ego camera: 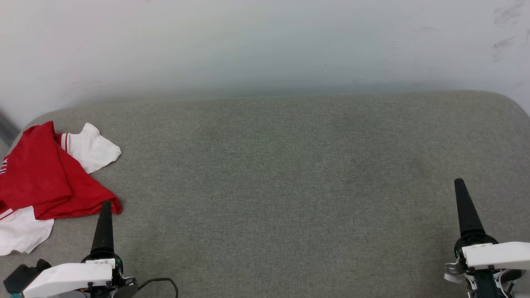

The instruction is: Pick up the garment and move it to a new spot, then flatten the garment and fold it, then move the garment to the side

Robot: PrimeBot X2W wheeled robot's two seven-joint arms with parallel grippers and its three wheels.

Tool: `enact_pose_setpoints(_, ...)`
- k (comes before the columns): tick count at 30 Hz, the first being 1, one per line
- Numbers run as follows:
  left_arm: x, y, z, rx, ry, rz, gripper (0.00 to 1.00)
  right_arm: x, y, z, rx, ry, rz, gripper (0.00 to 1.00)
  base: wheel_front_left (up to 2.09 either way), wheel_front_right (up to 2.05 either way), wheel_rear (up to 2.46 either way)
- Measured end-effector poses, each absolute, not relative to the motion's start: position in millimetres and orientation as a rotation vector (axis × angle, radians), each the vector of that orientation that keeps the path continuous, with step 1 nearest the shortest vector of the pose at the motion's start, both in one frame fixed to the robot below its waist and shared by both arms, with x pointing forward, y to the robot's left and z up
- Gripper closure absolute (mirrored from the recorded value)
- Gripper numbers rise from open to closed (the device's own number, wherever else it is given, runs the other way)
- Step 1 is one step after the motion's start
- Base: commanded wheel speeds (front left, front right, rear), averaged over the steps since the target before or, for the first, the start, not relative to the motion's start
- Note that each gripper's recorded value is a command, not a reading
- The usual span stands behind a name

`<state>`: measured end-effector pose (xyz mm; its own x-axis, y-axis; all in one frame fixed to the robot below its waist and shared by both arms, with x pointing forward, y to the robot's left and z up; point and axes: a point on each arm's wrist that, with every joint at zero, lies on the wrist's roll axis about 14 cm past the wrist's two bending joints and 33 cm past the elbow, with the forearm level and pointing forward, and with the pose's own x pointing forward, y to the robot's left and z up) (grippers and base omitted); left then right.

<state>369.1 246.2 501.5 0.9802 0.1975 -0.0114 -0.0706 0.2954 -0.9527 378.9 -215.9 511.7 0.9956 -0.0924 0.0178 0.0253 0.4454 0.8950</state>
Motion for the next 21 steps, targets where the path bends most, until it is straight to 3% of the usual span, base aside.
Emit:
enact_pose_setpoints(8,370,267,536,-1.064,-0.228,0.184,0.00,385,-200,540,0.823,-0.118,0.009,0.00,0.00,0.00,0.00)
enact_pose_setpoints(21,378,216,577,-0.676,-0.234,0.086,0.00,389,-163,577,0.433,-0.204,0.137,0.00,0.00,0.00,0.00)
